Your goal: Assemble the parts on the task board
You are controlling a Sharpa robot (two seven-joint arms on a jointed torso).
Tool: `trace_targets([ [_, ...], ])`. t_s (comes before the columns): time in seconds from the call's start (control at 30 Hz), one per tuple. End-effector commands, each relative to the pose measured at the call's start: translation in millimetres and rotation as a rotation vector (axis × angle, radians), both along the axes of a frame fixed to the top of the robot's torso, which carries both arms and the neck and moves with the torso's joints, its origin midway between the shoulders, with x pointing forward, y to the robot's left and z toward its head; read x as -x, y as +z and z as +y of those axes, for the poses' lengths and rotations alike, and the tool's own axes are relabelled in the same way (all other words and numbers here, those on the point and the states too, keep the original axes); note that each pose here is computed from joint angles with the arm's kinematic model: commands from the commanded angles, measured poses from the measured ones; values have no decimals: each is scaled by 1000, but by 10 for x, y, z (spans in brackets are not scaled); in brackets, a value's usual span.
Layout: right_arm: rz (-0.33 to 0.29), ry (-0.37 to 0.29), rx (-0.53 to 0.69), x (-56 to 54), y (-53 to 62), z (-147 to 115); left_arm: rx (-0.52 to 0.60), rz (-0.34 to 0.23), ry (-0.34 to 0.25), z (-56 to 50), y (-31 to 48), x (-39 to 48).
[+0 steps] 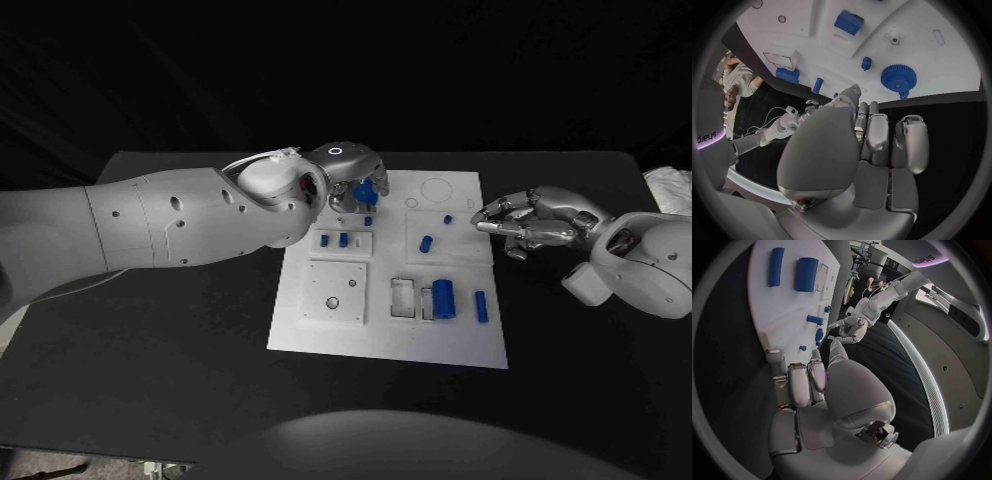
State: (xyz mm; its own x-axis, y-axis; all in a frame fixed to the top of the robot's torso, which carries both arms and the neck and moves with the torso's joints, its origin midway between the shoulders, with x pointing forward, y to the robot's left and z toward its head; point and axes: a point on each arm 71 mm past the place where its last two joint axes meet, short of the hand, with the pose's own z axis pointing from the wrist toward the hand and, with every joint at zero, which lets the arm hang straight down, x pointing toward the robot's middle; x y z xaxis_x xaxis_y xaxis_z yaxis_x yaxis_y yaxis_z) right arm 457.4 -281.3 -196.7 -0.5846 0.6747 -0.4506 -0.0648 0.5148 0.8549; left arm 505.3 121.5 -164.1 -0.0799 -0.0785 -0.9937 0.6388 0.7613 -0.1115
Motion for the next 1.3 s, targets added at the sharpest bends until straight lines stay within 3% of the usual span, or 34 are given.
trace_targets([
  [0.03,-8,13,-9,13,6,12,-110,-18,-27,-35,-40,20],
  [1.3,-7,11,-6,-2,1,4,-146,20,-17,-24,-171,23],
])
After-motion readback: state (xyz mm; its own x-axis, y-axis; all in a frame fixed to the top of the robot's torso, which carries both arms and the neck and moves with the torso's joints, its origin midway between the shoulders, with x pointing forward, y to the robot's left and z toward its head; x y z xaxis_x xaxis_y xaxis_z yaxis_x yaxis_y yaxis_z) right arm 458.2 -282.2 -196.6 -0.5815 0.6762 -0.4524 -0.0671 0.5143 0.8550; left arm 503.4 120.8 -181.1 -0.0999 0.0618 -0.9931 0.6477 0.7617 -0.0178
